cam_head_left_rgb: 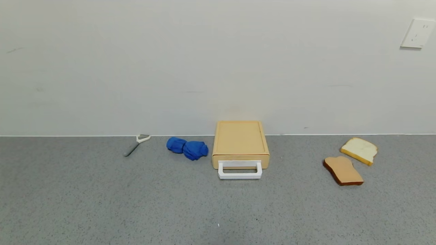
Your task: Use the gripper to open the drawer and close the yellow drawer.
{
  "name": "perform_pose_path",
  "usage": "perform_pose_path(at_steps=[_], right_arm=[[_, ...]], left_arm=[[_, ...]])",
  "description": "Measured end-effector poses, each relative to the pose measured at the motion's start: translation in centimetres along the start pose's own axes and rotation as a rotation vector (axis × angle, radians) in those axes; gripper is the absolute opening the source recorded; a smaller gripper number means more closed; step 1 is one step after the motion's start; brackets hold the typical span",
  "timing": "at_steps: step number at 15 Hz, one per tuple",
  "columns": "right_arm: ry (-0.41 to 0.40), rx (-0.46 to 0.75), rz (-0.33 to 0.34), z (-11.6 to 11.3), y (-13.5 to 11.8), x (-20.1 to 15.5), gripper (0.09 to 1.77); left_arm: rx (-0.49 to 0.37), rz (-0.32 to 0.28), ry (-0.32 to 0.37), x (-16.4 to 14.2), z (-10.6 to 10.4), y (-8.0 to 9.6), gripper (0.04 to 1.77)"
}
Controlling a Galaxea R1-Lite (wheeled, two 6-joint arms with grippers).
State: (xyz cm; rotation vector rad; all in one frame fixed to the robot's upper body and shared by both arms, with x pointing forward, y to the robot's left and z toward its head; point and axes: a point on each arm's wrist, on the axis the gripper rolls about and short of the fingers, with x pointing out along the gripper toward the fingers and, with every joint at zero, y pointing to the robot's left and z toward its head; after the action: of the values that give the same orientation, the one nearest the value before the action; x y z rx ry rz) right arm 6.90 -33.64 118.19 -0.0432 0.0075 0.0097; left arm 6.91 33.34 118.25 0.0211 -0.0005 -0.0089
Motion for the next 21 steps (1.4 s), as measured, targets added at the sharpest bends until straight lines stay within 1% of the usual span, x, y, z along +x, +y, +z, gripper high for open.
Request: perform_pose_path(at_steps=[21], right_arm=[[0.0, 0.021, -0.004, -0.02, -0.01, 0.01, 1.7]], left_arm=[[0.0, 0.001, 0.0, 0.0, 0.0, 0.0, 1.72]])
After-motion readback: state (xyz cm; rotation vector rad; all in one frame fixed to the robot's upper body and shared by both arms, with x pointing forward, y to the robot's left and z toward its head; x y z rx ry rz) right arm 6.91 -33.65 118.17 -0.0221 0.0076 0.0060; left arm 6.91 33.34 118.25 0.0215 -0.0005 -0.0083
